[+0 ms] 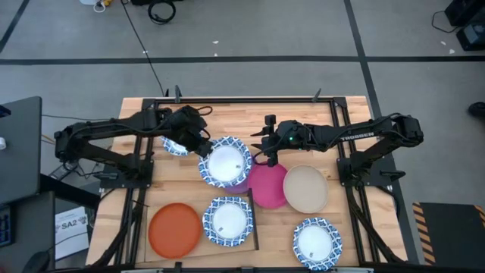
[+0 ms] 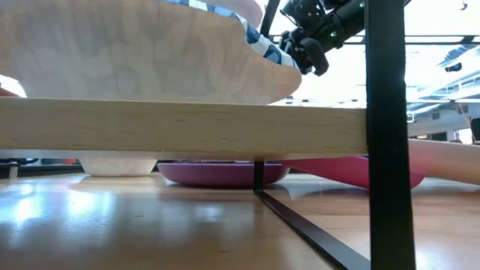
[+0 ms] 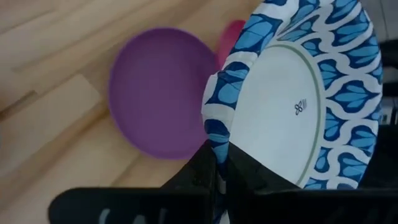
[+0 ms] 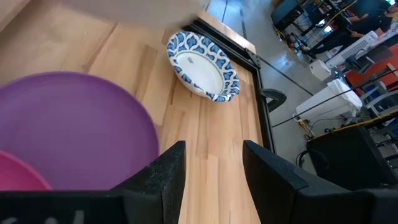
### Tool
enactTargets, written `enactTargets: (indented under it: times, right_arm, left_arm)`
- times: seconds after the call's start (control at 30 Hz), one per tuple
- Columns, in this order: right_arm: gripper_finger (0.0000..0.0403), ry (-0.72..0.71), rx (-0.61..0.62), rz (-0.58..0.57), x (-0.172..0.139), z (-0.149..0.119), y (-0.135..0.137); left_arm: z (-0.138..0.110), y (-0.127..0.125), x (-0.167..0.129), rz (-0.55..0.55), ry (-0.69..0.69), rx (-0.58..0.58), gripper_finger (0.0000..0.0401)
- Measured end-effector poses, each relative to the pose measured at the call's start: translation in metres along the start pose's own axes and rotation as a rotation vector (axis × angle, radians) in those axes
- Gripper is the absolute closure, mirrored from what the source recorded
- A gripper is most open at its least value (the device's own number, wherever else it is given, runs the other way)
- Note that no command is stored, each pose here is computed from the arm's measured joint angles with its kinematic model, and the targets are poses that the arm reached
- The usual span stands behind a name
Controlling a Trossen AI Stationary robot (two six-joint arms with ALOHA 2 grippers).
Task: Place and stack plates onto a shelf
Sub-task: Stack the middle blue patterned bowl on top of the blue patterned bowl on the shelf
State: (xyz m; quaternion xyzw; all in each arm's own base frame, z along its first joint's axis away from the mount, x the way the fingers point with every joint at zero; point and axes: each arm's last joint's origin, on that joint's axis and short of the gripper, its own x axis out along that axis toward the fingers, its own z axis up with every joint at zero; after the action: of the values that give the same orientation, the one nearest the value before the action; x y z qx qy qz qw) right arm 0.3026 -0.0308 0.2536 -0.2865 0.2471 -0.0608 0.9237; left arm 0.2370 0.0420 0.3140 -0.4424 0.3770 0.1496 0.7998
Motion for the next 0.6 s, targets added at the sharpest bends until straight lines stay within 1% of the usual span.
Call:
enactTargets:
  times: [0.1, 0.2, 0.5, 0.6]
  right_arm:
    - [0.0238, 0.003, 0.0, 0.002, 0.0, 0.0, 0.0]
    - [0.0238, 0.0, 0.001, 0.0, 0.0, 0.0, 0.0]
    - [0.0238, 0.0, 0.001, 0.0, 0.0, 0.0, 0.0]
    - [0.0238, 0.0, 0.001, 0.0, 0.0, 0.0, 0.0]
  left_arm:
    - [-0.004, -0.016, -0.008, -0.038, 0.011, 0.042, 0.0379]
    - [-0.014, -0.029, -0.011, -0.068, 0.044, 0.075, 0.0379]
    - [-0.058, -0.059, -0.005, -0.126, 0.184, 0.154, 0.0379]
    - [-0.071, -0.065, -0.005, -0.124, 0.185, 0.164, 0.0379]
